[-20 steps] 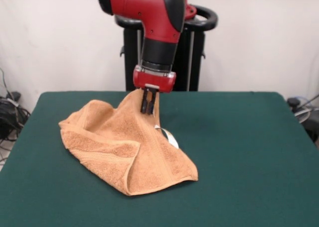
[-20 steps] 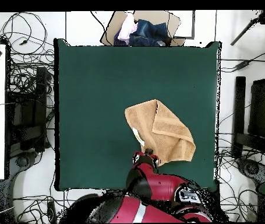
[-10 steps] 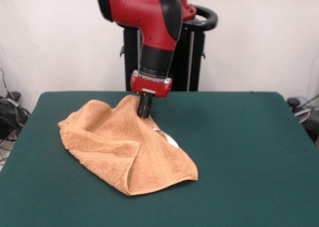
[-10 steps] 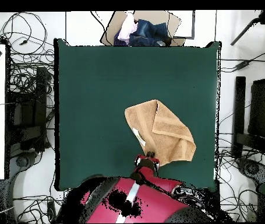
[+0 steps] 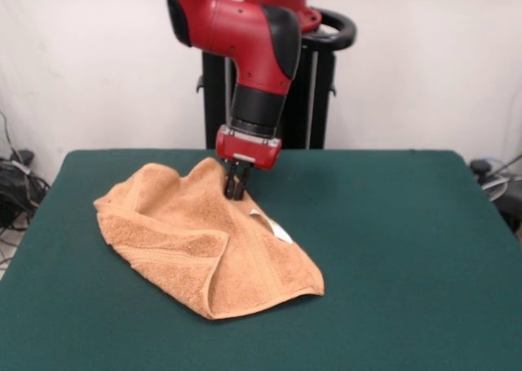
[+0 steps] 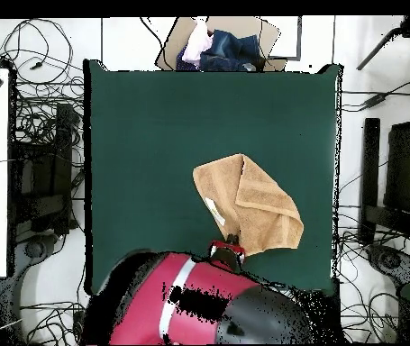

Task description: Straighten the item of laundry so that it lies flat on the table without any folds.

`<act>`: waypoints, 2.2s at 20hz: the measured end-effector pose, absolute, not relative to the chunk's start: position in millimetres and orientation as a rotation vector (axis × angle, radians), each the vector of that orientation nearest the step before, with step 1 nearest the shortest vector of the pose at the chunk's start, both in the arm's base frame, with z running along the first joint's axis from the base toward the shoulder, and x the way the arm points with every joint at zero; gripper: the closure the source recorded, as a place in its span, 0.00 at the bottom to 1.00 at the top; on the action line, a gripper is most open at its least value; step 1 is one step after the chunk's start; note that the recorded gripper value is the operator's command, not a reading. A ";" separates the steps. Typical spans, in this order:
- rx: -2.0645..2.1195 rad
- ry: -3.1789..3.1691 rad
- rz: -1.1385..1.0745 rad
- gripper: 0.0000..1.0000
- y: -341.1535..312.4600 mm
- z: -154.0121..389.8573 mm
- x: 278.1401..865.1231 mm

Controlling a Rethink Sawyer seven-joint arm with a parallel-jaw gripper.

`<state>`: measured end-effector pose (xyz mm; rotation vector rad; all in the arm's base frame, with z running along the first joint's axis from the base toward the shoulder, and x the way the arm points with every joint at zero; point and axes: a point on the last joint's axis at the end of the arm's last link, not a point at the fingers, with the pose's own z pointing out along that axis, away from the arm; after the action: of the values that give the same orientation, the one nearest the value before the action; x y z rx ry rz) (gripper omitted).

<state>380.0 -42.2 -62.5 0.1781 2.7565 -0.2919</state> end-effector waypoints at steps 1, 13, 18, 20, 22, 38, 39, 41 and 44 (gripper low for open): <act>0.170 2.743 -0.305 1.00 -41.2 -63.2 378.5; 0.166 2.708 -0.327 1.00 -38.4 -65.2 374.1; 0.189 2.711 -0.318 1.00 -38.7 -64.7 374.9; 0.207 2.716 -0.311 1.00 -39.3 -64.1 375.7; 0.241 2.729 -0.298 1.00 -40.2 -63.1 377.8; 0.383 2.801 -0.267 1.00 -31.4 -58.5 395.1; 0.391 2.802 -0.269 1.00 -29.8 -58.5 396.1; 0.409 2.805 -0.273 1.00 -25.9 -58.2 398.3; 0.432 2.813 -0.258 1.00 -10.0 -57.3 402.7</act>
<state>402.7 -10.0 -57.3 0.4325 2.8131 -0.2577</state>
